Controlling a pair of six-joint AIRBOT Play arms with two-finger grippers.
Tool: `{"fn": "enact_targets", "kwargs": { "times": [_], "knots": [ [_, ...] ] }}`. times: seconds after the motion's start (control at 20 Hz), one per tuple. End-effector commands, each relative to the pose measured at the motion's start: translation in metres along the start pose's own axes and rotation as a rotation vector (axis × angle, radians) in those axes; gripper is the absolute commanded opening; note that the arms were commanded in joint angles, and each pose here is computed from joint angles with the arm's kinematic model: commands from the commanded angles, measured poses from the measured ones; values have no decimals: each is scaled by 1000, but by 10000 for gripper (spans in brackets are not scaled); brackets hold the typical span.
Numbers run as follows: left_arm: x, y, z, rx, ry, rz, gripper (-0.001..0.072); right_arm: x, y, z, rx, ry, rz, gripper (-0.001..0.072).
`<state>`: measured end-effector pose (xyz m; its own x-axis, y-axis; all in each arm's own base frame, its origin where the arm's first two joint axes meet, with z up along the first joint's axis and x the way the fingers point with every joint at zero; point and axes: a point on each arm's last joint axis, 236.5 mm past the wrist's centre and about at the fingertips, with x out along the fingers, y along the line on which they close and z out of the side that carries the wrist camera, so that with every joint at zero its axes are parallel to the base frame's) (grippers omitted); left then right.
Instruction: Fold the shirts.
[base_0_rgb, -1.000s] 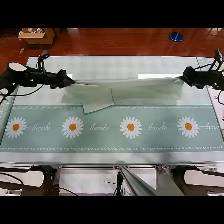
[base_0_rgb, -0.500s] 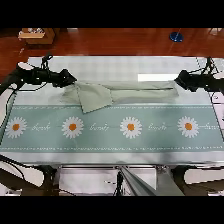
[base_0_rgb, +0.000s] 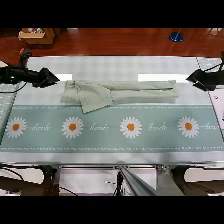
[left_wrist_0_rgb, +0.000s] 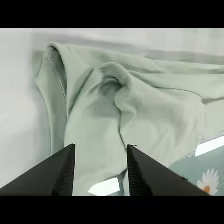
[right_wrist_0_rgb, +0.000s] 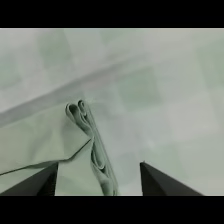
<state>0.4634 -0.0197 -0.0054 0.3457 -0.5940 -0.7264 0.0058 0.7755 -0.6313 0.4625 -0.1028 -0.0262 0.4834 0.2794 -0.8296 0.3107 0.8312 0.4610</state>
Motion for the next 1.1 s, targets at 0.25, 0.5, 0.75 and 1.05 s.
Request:
{"fn": "enact_targets", "kwargs": {
  "times": [0.25, 0.5, 0.75, 1.05],
  "knots": [
    [-21, -11, -13, 21, 39, -14, 389, 61, 12, -70, 129, 315, 140, 594],
    [-19, -14, -14, 25, 45, -18, 387, 98, 47, -80, 97, 310, 127, 148],
    [-19, -40, -10, 25, 28, -94, 28, 44, 66, -58, -13, 232, 139, 25],
    [6, -135, -35, 99, 116, -294, 28, -71, 79, -61, -218, 164, 27, 25]
  ]
}}
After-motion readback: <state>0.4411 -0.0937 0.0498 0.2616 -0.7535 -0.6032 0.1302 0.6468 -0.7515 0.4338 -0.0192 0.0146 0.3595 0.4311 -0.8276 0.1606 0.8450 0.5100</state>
